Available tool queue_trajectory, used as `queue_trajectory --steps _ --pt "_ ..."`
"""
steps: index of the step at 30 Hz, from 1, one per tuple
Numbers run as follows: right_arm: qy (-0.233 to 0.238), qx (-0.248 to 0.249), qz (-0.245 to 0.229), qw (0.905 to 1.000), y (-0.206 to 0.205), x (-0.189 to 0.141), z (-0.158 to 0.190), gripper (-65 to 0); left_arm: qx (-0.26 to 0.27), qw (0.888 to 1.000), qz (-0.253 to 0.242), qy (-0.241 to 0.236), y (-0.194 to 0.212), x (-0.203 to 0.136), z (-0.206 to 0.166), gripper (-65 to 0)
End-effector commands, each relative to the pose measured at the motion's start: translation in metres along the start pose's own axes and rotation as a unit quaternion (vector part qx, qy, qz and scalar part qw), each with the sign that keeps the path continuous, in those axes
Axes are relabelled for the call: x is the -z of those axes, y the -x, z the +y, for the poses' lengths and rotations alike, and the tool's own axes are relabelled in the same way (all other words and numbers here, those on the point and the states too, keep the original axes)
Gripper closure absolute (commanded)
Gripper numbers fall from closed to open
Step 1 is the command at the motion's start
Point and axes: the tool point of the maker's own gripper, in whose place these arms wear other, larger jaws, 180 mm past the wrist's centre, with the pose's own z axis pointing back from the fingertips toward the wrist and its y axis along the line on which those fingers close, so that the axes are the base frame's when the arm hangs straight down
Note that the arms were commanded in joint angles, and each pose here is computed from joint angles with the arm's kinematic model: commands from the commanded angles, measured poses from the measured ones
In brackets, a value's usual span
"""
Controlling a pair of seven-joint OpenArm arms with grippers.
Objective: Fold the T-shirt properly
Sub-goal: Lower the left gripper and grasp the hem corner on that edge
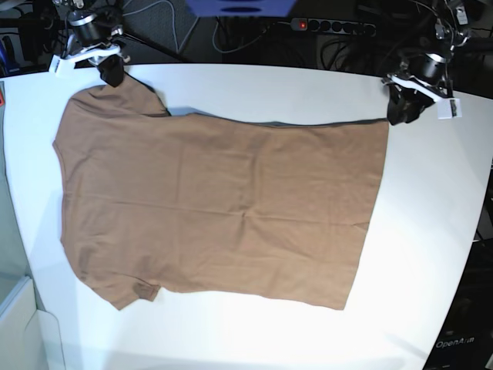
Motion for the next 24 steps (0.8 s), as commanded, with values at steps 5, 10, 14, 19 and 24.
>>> queue_trajectory --steps 5,10,14,19,24 --pt "-0.006 -0.003 -0.009 0.9999 -0.007 -0.002 0.001 -0.6 -0.009 0.999 0.036 -0.012 0.018 0.015 0.014 -22.0" --pt "-0.005 -0.003 -0.009 0.9999 -0.007 -0.003 0.001 -0.6 -0.027 0.998 0.049 -0.017 0.030 0.022 0.020 -22.0" --pt "-0.004 -0.003 -0.009 0.9999 -0.007 -0.003 0.000 -0.6 -0.029 0.998 0.056 -0.013 0.035 0.024 0.017 -21.9" --pt "-0.004 -0.003 -0.009 0.9999 -0.007 -0.003 0.000 -0.6 -0.024 0.997 0.069 0.009 0.042 0.031 0.001 -21.9" --pt "-0.005 -0.003 -0.009 0.9999 -0.007 -0.003 0.001 -0.6 -0.021 0.995 0.096 0.021 0.040 0.042 -0.007 -21.8"
